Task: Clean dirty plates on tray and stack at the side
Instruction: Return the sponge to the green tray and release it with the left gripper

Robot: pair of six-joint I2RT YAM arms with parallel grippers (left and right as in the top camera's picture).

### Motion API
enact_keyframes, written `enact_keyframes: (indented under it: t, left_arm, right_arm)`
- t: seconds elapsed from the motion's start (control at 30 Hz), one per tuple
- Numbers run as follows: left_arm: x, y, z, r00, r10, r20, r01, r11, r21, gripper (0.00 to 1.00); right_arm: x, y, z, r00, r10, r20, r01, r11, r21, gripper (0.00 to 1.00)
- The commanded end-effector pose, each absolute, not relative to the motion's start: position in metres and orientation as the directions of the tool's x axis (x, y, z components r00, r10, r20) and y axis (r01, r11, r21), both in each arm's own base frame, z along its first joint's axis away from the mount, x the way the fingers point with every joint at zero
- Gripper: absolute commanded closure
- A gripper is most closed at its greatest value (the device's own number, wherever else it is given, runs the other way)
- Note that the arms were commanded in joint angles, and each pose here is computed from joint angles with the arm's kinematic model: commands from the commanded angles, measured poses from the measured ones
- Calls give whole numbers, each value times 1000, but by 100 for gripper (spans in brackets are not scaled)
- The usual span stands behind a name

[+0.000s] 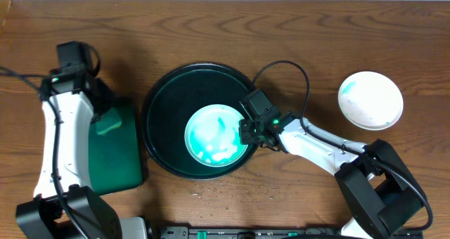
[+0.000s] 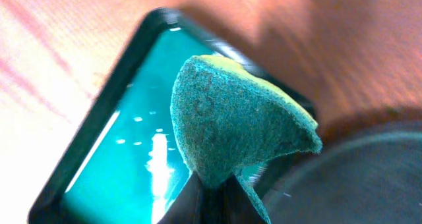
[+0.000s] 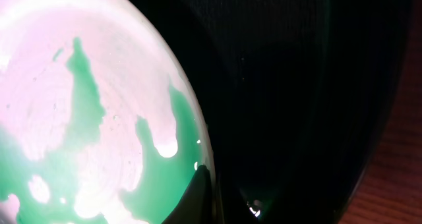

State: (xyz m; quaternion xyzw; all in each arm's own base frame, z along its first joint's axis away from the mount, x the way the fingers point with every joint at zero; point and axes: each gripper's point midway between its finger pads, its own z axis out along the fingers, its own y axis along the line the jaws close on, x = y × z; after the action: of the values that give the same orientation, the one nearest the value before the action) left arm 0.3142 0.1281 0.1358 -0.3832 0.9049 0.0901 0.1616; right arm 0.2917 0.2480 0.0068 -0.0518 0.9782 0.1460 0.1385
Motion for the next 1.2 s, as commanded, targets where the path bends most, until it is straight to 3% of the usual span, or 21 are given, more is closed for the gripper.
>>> enact_keyframes:
  t: [0.0, 0.3, 0.4, 0.43, 0.53, 0.63, 0.73, 1.0, 1.07, 1.17]
  left_arm:
    - [295, 139, 109, -634, -712, -301, -761, 643, 84, 93]
    - [270, 139, 46, -641, -754, -145, -767, 622, 160, 92]
    - [273, 138, 44, -639, -756, -142, -769, 623, 146, 65]
    - [274, 137, 44, -639, -756, -143, -769, 624, 138, 61]
    - [280, 131, 43, -640, -757, -133, -769, 633, 95, 53]
    - [288, 120, 44, -649, -753, -111, -758, 651, 18, 52]
    - [297, 109, 52, -661, -742, -111, -741, 669, -59, 52]
    - [312, 102, 107, -652, -710, -267, -700, 699, -148, 51]
    - [312, 95, 126, -650, -695, -308, -678, 713, -178, 38]
    - [309, 86, 143, -653, -675, -344, -651, 732, -199, 27]
  right_arm:
    - [281, 244, -4, -960, -101, -261, -164, 959, 231, 99]
    - [279, 246, -4, -958, -121, -258, -185, 953, 239, 99]
    - [278, 246, -4, -958, -126, -257, -189, 952, 241, 99]
    - [278, 246, -4, -958, -126, -257, -189, 952, 241, 99]
    - [278, 246, -4, -958, -126, -257, -190, 952, 241, 99]
    - [278, 247, -4, -958, -126, -256, -190, 951, 244, 99]
    - [278, 247, -4, -958, -126, -256, -190, 951, 244, 99]
    - [288, 257, 6, -925, -199, -322, -287, 925, 251, 99]
    - [295, 262, 17, -905, -234, -355, -331, 911, 244, 98]
    - [308, 262, 33, -877, -272, -397, -365, 913, 182, 98]
